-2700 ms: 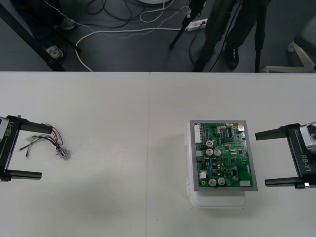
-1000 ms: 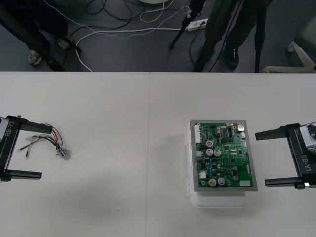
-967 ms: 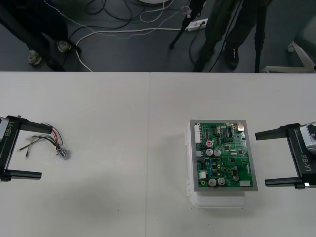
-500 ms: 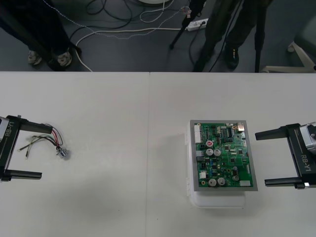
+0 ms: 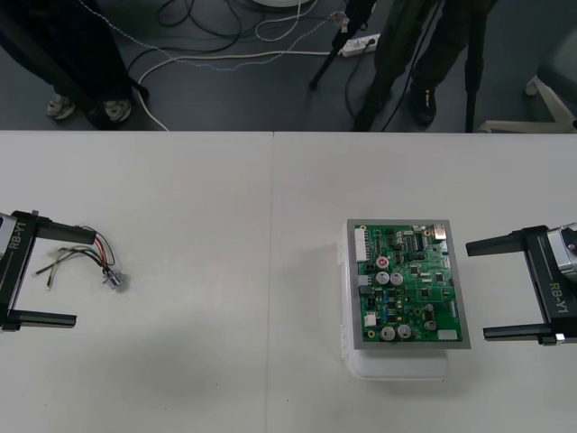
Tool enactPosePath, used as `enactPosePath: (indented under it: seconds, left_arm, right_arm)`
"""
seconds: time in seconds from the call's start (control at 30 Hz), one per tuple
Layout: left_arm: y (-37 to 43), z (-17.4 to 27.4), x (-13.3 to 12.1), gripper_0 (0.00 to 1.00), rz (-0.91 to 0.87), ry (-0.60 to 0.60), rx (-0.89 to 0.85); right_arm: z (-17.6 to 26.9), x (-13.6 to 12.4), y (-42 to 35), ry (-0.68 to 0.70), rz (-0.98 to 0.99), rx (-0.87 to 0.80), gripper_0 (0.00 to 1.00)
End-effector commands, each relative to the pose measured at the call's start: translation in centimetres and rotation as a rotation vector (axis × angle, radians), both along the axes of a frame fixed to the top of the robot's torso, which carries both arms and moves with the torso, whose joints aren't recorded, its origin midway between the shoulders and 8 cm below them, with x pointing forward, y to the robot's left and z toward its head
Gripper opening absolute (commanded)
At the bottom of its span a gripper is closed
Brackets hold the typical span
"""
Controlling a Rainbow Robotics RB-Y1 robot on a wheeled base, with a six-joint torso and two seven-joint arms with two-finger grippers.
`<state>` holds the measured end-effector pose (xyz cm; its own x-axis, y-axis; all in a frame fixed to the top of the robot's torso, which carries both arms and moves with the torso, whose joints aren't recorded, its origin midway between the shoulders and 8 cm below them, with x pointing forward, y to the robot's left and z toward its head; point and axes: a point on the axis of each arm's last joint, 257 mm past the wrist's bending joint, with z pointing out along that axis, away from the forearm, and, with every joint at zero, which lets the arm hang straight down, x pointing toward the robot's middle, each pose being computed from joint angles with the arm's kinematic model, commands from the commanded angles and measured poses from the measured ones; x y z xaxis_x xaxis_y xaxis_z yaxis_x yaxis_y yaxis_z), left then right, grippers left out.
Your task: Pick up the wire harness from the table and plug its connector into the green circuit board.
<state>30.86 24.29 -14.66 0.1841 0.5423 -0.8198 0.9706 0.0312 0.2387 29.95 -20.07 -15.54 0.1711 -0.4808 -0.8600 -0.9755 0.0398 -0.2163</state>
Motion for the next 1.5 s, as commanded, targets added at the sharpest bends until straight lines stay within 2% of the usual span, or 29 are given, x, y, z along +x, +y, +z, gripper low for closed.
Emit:
enactPosePath:
  seconds: [0.03, 0.13, 0.2, 0.5, 1.13, 1.5]
  left_arm:
    - [-0.3, 1.1, -0.1, 1.00, -0.068, -0.081, 0.018]
    - [-0.3, 1.1, -0.1, 1.00, -0.068, -0.081, 0.018]
    - [-0.3, 1.1, -0.1, 1.00, -0.068, -0.081, 0.018]
    - [-0.3, 1.1, -0.1, 1.00, -0.068, -0.081, 0.018]
    - [-0.3, 1.1, -0.1, 1.00, -0.068, -0.081, 0.018]
    - [-0.3, 1.1, -0.1, 1.00, -0.068, -0.081, 0.018]
  right_arm:
    - [0.3, -0.5, 0.8, -0.026, 0.043, 0.012, 1.00]
    - [0.3, -0.5, 0.8, -0.026, 0.043, 0.012, 1.00]
    - [-2.0, -1.9, 1.6, 0.048, 0.035, 0.046, 1.00]
    - [-1.8, -2.0, 1.7, 0.043, 0.039, 0.035, 1.00]
    - [2.0, -0.3, -1.1, 0.063, -0.011, 0.142, 1.00]
    - [4.7, 0.4, -3.8, -0.012, -0.040, 0.149, 1.00]
